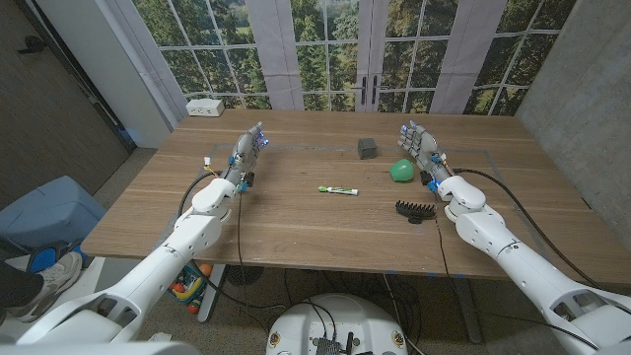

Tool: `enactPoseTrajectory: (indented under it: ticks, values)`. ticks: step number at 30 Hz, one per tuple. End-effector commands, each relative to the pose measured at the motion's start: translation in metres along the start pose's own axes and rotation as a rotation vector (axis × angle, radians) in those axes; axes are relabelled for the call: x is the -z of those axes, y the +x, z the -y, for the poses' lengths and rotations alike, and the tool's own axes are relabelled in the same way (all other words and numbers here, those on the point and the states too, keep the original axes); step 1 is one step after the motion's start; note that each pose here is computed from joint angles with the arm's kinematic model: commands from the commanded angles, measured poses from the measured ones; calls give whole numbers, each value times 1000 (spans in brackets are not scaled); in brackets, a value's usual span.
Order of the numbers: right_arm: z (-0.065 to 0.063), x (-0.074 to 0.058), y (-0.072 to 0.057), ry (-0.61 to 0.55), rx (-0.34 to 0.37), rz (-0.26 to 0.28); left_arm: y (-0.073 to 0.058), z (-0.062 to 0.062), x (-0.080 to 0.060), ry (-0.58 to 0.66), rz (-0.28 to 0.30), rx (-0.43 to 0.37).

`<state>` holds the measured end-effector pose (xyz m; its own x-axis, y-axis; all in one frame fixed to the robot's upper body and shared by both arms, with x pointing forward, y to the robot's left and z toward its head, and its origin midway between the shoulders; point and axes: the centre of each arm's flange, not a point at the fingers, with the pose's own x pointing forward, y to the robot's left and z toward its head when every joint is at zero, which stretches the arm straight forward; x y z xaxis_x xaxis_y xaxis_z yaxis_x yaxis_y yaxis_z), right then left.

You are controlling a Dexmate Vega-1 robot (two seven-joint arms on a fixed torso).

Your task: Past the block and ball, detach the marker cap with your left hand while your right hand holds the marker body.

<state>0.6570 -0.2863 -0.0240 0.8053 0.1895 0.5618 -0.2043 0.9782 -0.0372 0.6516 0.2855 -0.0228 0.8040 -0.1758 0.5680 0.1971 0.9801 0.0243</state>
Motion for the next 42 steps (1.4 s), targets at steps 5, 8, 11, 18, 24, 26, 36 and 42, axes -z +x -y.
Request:
enactPoseTrajectory:
  ticks: [5, 8, 11, 18, 24, 26, 36, 42]
  values:
    - [-7, -9, 7, -70, -1, 35, -6, 1, -4, 25, 16, -34]
    - [-9, -13, 3, -110, 5, 46, -7, 1, -4, 27, 17, -34]
    - [-11, -18, -3, -155, 17, 54, -9, 2, -3, 28, 15, -31]
    - [-18, -29, -18, -278, 42, 67, -11, 2, -2, 31, 12, -22]
    - [-25, -39, -28, -399, 56, 73, -8, 5, -1, 39, 10, -1]
    - [-28, -42, -31, -428, 53, 76, -8, 6, -1, 46, 12, 4]
    - [-45, -53, -39, -574, 34, 114, -14, 5, -7, 72, 24, -7]
    - [-51, -60, -43, -660, 20, 137, -18, 8, -10, 78, 28, -15]
